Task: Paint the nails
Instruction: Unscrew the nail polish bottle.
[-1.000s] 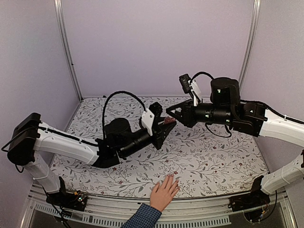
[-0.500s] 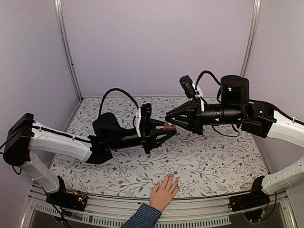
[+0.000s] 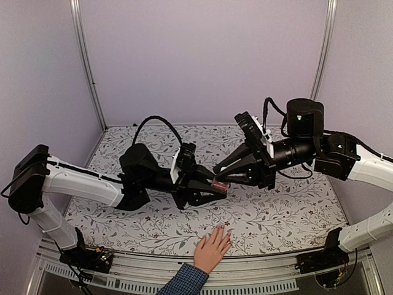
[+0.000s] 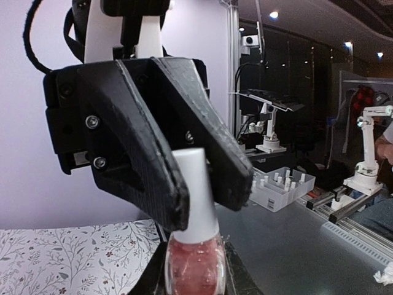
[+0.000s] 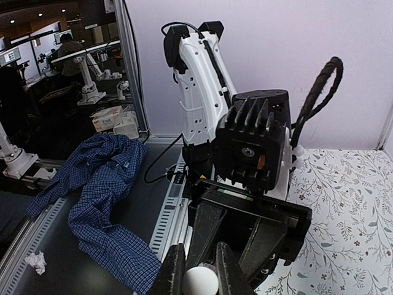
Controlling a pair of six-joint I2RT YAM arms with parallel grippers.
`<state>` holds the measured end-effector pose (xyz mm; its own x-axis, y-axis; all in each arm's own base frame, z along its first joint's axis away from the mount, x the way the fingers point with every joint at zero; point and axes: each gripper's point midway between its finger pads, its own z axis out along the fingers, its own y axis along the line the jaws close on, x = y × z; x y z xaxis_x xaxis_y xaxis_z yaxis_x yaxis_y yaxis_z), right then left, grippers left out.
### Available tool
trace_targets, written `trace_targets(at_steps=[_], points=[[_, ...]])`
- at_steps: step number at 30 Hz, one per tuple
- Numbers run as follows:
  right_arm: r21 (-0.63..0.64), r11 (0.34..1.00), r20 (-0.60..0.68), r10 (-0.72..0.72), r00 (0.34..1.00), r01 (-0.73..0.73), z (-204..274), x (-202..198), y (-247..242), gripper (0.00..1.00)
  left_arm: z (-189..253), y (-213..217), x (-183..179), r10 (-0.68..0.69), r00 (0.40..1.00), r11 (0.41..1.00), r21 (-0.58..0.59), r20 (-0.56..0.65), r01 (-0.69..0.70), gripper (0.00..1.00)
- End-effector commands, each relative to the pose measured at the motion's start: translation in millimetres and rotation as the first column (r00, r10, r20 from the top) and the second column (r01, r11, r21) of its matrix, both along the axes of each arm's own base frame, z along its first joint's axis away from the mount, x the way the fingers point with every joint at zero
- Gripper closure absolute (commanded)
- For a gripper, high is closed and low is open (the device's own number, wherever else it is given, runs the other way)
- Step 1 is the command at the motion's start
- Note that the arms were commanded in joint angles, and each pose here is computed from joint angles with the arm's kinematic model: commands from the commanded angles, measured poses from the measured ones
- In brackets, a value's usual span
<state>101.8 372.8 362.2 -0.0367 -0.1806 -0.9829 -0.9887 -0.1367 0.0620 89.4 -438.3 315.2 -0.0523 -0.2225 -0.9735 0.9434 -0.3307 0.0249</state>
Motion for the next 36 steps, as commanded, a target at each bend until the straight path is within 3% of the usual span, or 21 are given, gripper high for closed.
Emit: trace_targets(at_steps=[1, 6, 13, 19, 28, 36], points=[[-0.021, 0.999, 0.047, -0.044, 0.998, 0.045, -9, 15, 2, 1.00, 19, 11, -43, -0.183, 0.977, 0.980, -0.063, 0.109, 0.191, 1.00], [-0.029, 0.997, 0.042, -0.064, 0.997, 0.065, -10, 19, 3, 0.92, 14, 5, -35, -0.136, 0.985, 0.989, -0.047, 0.103, 0.141, 1.00], [-0.017, 0.993, 0.048, -0.112, 0.993, 0.113, -3, 25, 0, 0.58, 6, 5, -27, -0.076, 0.992, 0.996, -0.033, 0.099, 0.079, 1.00], [0.005, 0.992, 0.045, -0.124, 0.991, 0.124, 7, 24, -4, 0.39, -1, 10, -23, -0.047, 0.995, 0.999, -0.019, 0.086, 0.049, 1.00], [-0.004, 0.997, 0.026, -0.072, 0.997, 0.072, 7, 10, -10, 0.33, -10, 15, -16, -0.026, 0.997, 1.000, 0.001, 0.069, 0.026, 1.00], [-0.035, 0.999, 0.019, -0.009, 1.000, 0.010, 1, 1, -11, 0.39, -10, 17, -14, -0.024, 0.998, 1.000, -0.001, 0.063, 0.024, 1.00]])
